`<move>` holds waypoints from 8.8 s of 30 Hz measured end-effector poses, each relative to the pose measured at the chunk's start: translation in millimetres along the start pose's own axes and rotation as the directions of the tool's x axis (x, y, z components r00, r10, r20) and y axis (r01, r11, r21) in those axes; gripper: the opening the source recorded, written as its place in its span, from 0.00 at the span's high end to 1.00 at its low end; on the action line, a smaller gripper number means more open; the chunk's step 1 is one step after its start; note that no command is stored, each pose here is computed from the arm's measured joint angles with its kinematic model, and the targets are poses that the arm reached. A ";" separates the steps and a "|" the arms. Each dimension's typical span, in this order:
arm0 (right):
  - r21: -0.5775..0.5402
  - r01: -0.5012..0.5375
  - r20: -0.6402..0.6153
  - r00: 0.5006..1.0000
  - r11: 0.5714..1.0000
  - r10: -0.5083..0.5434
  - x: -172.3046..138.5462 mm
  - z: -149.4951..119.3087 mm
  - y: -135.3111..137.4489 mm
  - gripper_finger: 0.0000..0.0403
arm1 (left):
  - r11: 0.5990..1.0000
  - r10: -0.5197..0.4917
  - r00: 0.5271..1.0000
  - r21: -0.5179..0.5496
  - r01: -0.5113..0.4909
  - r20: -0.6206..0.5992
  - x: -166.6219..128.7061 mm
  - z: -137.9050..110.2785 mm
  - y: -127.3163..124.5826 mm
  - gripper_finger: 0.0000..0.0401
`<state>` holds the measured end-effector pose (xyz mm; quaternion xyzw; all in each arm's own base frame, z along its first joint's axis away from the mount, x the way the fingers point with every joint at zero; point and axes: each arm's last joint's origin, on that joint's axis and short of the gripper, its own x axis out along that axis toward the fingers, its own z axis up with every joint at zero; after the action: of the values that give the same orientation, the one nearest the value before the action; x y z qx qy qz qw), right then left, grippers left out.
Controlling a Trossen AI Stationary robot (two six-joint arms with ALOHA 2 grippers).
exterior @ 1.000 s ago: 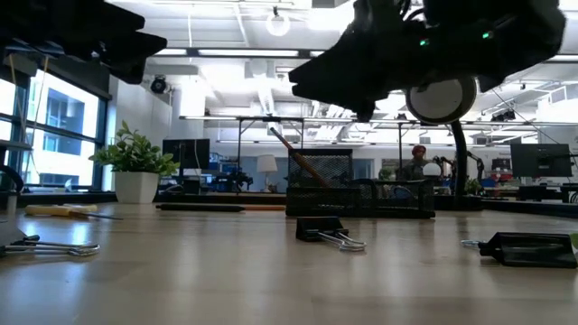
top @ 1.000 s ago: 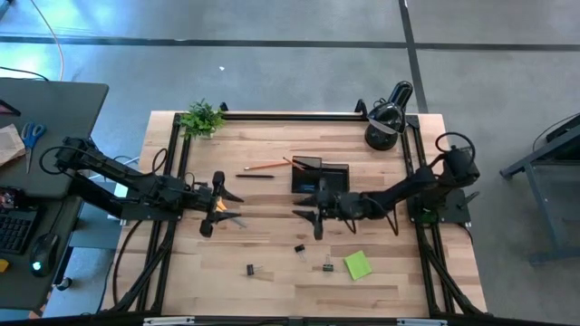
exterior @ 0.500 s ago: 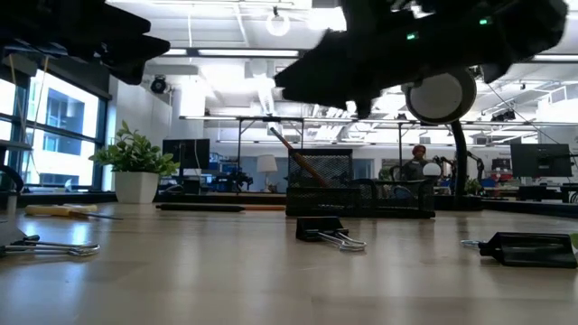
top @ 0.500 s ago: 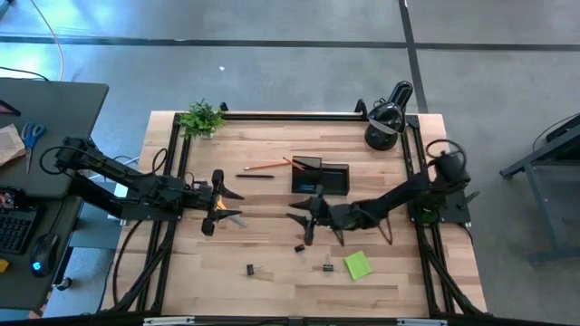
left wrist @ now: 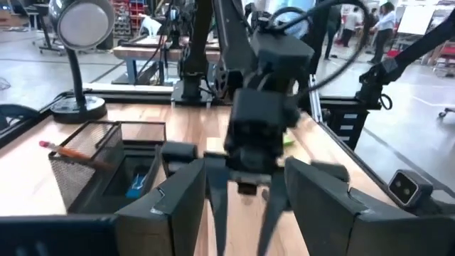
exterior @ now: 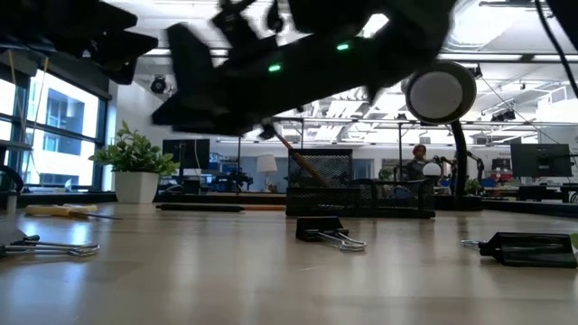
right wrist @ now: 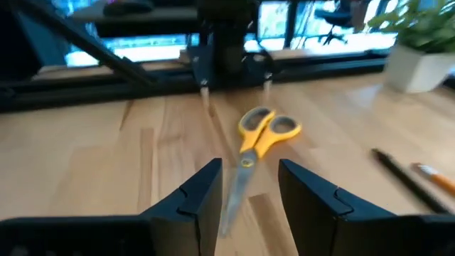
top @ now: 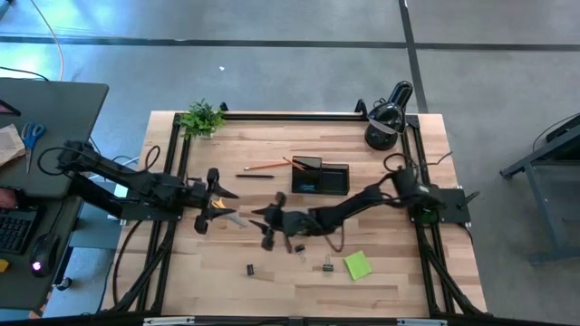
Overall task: Pick and place office supplies into organizer
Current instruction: Put the yellow scissors into the desk organizer
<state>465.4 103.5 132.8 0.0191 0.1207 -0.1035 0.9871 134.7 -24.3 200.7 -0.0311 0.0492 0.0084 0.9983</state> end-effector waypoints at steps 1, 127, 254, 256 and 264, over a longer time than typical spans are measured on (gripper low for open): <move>0.000 0.000 -0.016 1.000 1.000 0.000 6.9 0.1 1.2 0.67 | 1.000 0.002 1.000 0.001 -0.002 -0.004 -1.6 -0.3 0.5 0.54; -0.079 0.143 -0.453 0.876 0.987 -0.163 27.0 -41.5 52.4 0.91 | 0.999 -0.010 1.000 -0.037 0.011 0.005 -7.6 1.3 1.5 0.54; -0.167 0.001 -0.400 0.914 0.986 -0.069 -12.6 57.5 20.0 1.00 | 0.996 -0.066 0.997 -0.052 0.068 0.047 -27.5 4.8 4.6 0.54; -0.154 0.043 -0.334 0.938 0.987 -0.093 -31.3 73.2 15.2 1.00 | 0.996 -0.076 0.996 -0.052 0.079 0.047 -27.5 4.8 4.3 0.54; -0.067 0.212 0.048 0.977 0.975 -0.209 -116.7 88.2 -21.8 1.00 | 0.995 -0.078 0.995 -0.053 0.081 0.056 -27.5 5.7 4.2 0.54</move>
<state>370.7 100.0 246.3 -0.0312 0.1057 -0.2033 0.9729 107.8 -20.2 208.9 -0.0605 0.0208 -0.0293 0.9975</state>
